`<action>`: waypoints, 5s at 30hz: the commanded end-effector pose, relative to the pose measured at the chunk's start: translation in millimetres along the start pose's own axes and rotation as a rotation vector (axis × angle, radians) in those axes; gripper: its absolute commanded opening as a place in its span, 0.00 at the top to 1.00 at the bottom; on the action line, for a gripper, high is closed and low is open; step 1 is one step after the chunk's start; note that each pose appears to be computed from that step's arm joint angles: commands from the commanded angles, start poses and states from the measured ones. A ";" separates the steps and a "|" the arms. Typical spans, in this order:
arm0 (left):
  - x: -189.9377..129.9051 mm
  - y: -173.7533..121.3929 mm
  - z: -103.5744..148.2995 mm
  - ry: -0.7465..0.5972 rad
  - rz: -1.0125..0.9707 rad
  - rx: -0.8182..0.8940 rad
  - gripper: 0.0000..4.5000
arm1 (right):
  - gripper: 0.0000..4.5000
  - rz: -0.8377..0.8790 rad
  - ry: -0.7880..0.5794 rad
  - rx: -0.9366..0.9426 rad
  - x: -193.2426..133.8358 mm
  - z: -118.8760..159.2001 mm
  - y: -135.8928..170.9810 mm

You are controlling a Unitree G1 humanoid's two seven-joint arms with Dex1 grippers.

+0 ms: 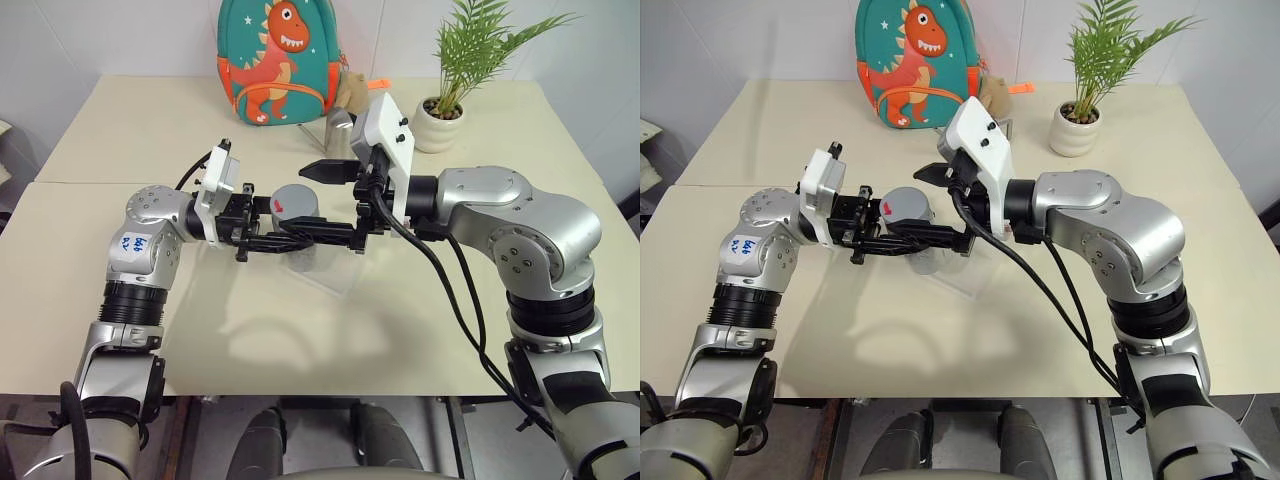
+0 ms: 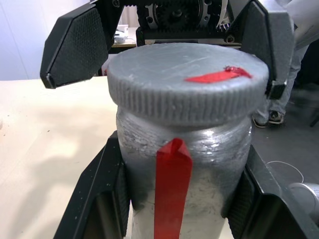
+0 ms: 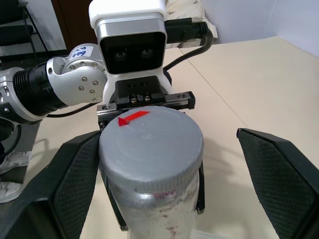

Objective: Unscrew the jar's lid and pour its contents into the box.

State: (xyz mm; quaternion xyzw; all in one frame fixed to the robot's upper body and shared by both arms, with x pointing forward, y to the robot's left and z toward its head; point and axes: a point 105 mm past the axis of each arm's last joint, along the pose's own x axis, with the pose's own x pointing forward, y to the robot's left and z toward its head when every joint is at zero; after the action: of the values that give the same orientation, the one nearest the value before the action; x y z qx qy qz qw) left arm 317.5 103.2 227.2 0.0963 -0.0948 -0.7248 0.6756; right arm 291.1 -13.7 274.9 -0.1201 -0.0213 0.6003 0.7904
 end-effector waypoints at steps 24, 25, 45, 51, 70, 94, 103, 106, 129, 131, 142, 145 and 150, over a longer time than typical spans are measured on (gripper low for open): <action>0.0 -1.5 5.1 -0.004 0.000 0.035 0.56 | 0.36 0.050 -0.047 -0.067 -3.2 19.8 9.6; 0.1 -1.6 5.1 -0.004 0.000 0.035 0.56 | 0.36 0.047 -0.050 -0.070 -3.3 20.7 9.1; -10.9 -2.8 -1.0 0.023 0.048 0.019 0.56 | 0.36 -0.268 -0.006 -0.073 -42.4 17.2 -58.0; -32.2 2.0 2.5 0.045 0.158 0.028 0.56 | 0.36 -0.553 0.203 0.027 -97.5 -43.6 -100.5; -33.7 13.6 5.7 0.058 0.222 0.090 0.56 | 0.36 -0.771 0.483 0.273 -150.1 -173.7 -81.7; -3.6 64.4 12.4 0.297 0.318 0.459 0.56 | 0.00 -0.405 0.291 0.229 -159.0 -99.7 -31.1; 22.4 67.4 11.5 0.495 0.155 0.818 0.56 | 0.00 -0.444 0.293 0.213 -158.3 -103.9 -34.9; 31.3 65.1 9.1 0.596 0.065 1.001 0.56 | 0.00 -0.456 0.285 0.213 -157.8 -104.2 -34.1; 63.6 69.0 7.8 0.896 -0.437 1.819 0.56 | 0.00 -0.483 0.262 0.213 -151.5 -109.0 -41.3; 65.8 69.5 7.4 0.887 -0.473 1.887 0.56 | 0.00 -0.468 0.256 0.219 -151.2 -108.4 -39.5; 69.7 74.5 1.3 0.850 -0.548 2.054 0.56 | 0.00 -0.259 0.085 0.232 -148.4 -74.0 -6.7; 72.2 75.9 4.4 0.842 -0.541 2.071 0.56 | 0.00 -0.229 0.070 0.206 -148.5 -71.2 1.1; 78.3 74.9 7.6 0.815 -0.548 2.106 0.56 | 0.00 -0.265 0.041 0.186 -149.7 -70.6 -1.1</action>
State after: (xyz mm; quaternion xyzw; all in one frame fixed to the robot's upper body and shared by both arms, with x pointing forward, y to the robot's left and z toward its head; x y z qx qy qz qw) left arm 384.3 28.8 235.8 0.8519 -0.3811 -0.3522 0.0707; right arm 266.5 -170.4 210.2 -0.0430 0.0689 0.4866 0.8698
